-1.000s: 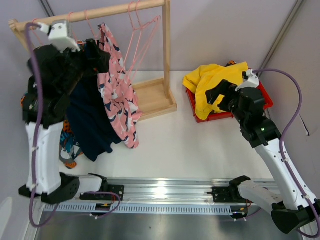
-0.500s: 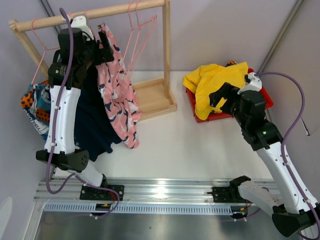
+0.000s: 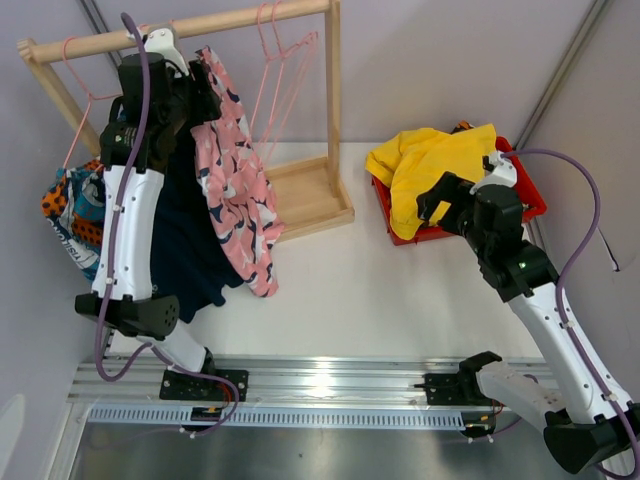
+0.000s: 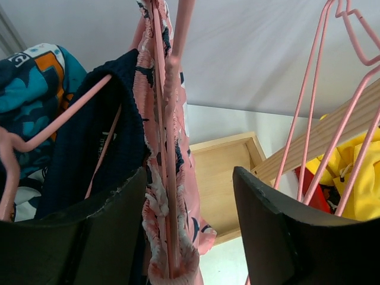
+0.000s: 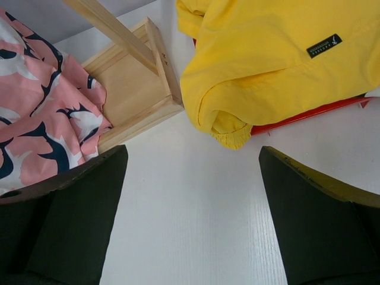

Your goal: Remove the shorts from the hanger

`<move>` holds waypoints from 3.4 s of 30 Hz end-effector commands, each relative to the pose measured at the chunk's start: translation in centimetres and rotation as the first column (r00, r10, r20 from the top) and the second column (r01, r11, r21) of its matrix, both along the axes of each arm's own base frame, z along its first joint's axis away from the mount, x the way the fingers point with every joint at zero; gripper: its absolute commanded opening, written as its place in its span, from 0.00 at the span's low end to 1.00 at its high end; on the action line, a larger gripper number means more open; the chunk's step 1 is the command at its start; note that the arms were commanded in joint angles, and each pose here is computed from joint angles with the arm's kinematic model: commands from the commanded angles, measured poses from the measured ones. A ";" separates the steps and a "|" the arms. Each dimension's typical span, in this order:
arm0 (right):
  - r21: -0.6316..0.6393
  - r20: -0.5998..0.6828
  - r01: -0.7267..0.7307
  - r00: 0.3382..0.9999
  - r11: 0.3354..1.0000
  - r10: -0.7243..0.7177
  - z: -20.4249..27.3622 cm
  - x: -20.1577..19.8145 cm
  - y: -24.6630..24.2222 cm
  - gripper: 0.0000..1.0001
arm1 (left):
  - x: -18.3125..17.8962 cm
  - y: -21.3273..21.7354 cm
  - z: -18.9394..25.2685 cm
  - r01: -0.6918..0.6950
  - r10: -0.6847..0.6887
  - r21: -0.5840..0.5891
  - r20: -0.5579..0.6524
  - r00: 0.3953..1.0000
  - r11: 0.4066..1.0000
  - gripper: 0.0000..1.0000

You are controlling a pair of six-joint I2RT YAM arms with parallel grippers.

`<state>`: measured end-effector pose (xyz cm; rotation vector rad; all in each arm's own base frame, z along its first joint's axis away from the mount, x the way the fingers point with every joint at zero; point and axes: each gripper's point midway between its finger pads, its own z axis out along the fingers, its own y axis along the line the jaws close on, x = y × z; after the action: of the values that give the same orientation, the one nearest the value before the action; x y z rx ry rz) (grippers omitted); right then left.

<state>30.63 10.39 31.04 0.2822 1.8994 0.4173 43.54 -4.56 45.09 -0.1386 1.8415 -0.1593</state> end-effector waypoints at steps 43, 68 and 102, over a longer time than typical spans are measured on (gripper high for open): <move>0.009 0.369 -0.587 0.754 0.809 0.543 10.3 -6.0 7.8 0.99 | -22.4 -6.6 -1.5 0.449 -0.450 0.060 -0.013 0.893 0.891 0.00; -0.007 0.464 -0.796 0.534 0.606 0.707 14.4 -12.1 10.7 0.99 | -35.5 -14.7 6.6 0.935 -0.894 -0.088 0.277 0.353 0.342 0.00; 0.093 0.487 -0.323 0.840 0.942 0.240 14.5 -0.9 0.6 0.00 | -31.6 -13.9 0.7 0.847 -0.842 -0.104 0.104 0.530 0.521 0.00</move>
<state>27.48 13.59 45.56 -0.1421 1.4368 0.8718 13.08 -19.44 45.36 0.6946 1.7311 -1.0146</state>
